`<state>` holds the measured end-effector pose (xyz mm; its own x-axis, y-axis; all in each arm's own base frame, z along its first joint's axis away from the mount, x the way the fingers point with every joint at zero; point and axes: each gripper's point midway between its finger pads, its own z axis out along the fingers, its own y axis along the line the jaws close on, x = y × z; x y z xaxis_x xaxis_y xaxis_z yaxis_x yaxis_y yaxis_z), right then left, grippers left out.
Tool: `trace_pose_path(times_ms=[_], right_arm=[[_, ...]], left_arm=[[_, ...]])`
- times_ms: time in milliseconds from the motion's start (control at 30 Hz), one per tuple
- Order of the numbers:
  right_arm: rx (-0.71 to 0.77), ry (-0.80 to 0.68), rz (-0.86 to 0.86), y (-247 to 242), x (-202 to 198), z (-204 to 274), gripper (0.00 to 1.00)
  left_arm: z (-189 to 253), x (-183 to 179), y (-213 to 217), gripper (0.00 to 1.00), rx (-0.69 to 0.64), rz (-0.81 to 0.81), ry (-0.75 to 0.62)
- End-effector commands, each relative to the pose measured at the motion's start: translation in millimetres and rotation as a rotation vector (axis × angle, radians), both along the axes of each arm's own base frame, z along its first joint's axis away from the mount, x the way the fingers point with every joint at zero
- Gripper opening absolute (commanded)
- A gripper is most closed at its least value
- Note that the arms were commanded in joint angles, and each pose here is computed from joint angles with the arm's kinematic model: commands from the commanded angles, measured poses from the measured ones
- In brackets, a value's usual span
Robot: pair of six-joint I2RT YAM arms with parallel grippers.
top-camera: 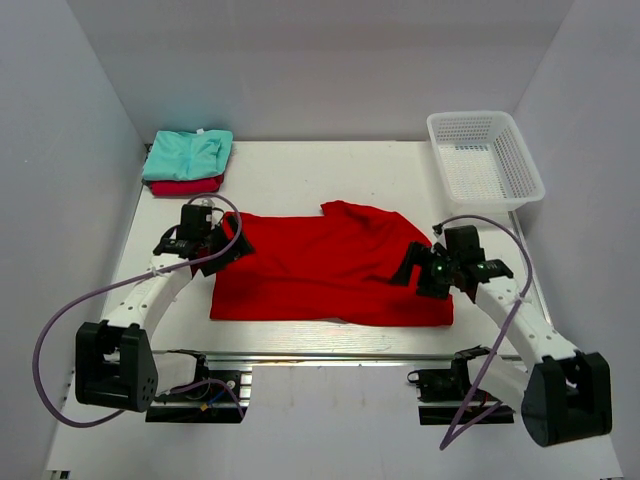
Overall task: Fold and stack the t-shirts
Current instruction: Fold the flattened tshirt in 1/3 of the way, then grap the side of the flattened tshirt furthest away from the robot with both arms
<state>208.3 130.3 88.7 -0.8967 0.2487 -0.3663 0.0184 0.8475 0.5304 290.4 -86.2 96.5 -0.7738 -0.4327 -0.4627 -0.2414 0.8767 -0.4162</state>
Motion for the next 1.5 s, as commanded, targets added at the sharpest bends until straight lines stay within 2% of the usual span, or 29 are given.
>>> trace_pose_path(times_ms=[0,300,500,767,1033,1100,1133,1300,1367,1467], right_arm=[[0.069,-0.043,0.076,20.4,13.7,7.8,0.90],[0.135,-0.043,0.123,50.6,32.5,-7.0,0.90],[0.113,-0.014,0.119,62.3,40.7,-25.1,0.90],[0.049,-0.260,0.035,70.4,101.5,-9.8,0.90],[0.007,-0.369,0.020,85.9,153.8,-0.9,0.90],[-0.011,-0.387,0.039,90.2,159.7,6.3,0.90],[-0.047,-0.406,0.084,91.0,161.1,8.4,0.90],[-0.215,-0.466,0.088,71.3,168.4,16.6,0.90],[-0.261,-0.511,0.153,73.1,174.9,25.6,0.90],[-0.312,-0.461,0.250,74.2,169.6,16.9,0.90]], left_arm=[[14.2,10.7,5.7,1.00,0.035,0.019,-0.056],[1.8,6.8,-1.0,1.00,0.014,-0.026,-0.038],[-1.6,3.3,3.0,1.00,0.033,-0.014,-0.019],[-2.1,7.3,2.4,1.00,0.031,-0.014,-0.028],[3.7,10.1,9.2,1.00,0.062,0.012,-0.040],[1.0,5.5,9.9,1.00,0.066,0.012,-0.019],[3.6,5.6,9.9,1.00,0.064,0.012,-0.028],[0.4,7.6,7.8,1.00,0.054,0.006,-0.043],[-3.2,6.8,5.7,1.00,0.046,-0.002,-0.029],[-7.6,6.8,5.7,1.00,0.050,-0.003,-0.004]])
